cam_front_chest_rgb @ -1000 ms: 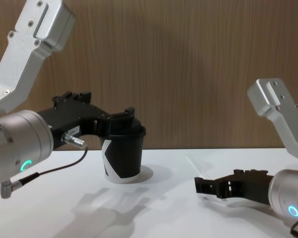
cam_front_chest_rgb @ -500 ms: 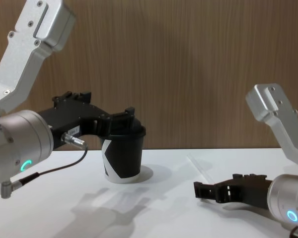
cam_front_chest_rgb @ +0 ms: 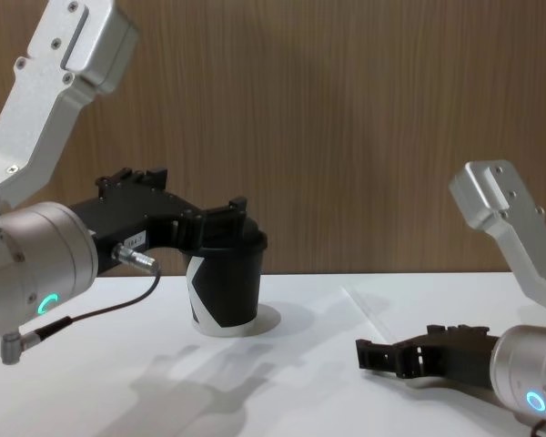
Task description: Pick up the straw with one hand, pass it to the other hand, and insert it into the cup.
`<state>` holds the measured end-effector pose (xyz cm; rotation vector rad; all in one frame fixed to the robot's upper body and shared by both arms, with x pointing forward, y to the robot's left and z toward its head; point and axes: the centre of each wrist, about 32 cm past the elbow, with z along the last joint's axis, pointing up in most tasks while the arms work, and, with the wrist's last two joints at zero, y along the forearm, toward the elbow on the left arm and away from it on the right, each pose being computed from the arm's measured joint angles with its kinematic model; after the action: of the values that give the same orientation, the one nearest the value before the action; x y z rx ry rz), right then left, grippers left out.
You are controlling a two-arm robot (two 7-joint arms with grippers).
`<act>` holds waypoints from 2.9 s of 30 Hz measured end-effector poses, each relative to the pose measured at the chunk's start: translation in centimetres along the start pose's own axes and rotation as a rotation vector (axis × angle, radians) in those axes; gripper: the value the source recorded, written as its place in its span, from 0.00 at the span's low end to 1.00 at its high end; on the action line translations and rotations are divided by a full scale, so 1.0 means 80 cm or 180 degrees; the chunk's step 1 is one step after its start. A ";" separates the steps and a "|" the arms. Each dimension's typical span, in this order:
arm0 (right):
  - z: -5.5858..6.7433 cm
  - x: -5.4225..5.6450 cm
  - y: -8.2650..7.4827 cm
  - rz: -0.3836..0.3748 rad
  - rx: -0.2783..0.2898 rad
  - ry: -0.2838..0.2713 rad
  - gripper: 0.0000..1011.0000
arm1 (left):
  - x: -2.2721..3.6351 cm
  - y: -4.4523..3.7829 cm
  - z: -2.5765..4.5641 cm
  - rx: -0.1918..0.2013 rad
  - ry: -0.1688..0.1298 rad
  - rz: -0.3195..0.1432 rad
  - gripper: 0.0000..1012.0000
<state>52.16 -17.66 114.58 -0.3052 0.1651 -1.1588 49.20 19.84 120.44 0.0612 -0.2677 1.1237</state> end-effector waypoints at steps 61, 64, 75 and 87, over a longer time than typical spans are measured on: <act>-0.002 0.002 0.002 0.0001 -0.0021 0.0009 0.19 | 0.0000 0.000 0.0000 0.0000 0.0000 0.0000 0.99; -0.002 0.002 0.002 0.0001 -0.0021 0.0009 0.17 | 0.0000 0.000 0.0000 0.0000 0.0000 0.0000 0.99; -0.002 0.002 0.002 0.0001 -0.0021 0.0009 0.03 | 0.0000 0.000 0.0000 0.0000 0.0000 0.0000 0.99; -0.002 0.002 0.002 0.0001 -0.0021 0.0009 0.01 | 0.0000 0.000 0.0000 0.0000 0.0000 0.0000 0.99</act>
<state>52.29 -17.76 114.41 -0.3094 0.1713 -1.1586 49.20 19.84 120.44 0.0611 -0.2676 1.1237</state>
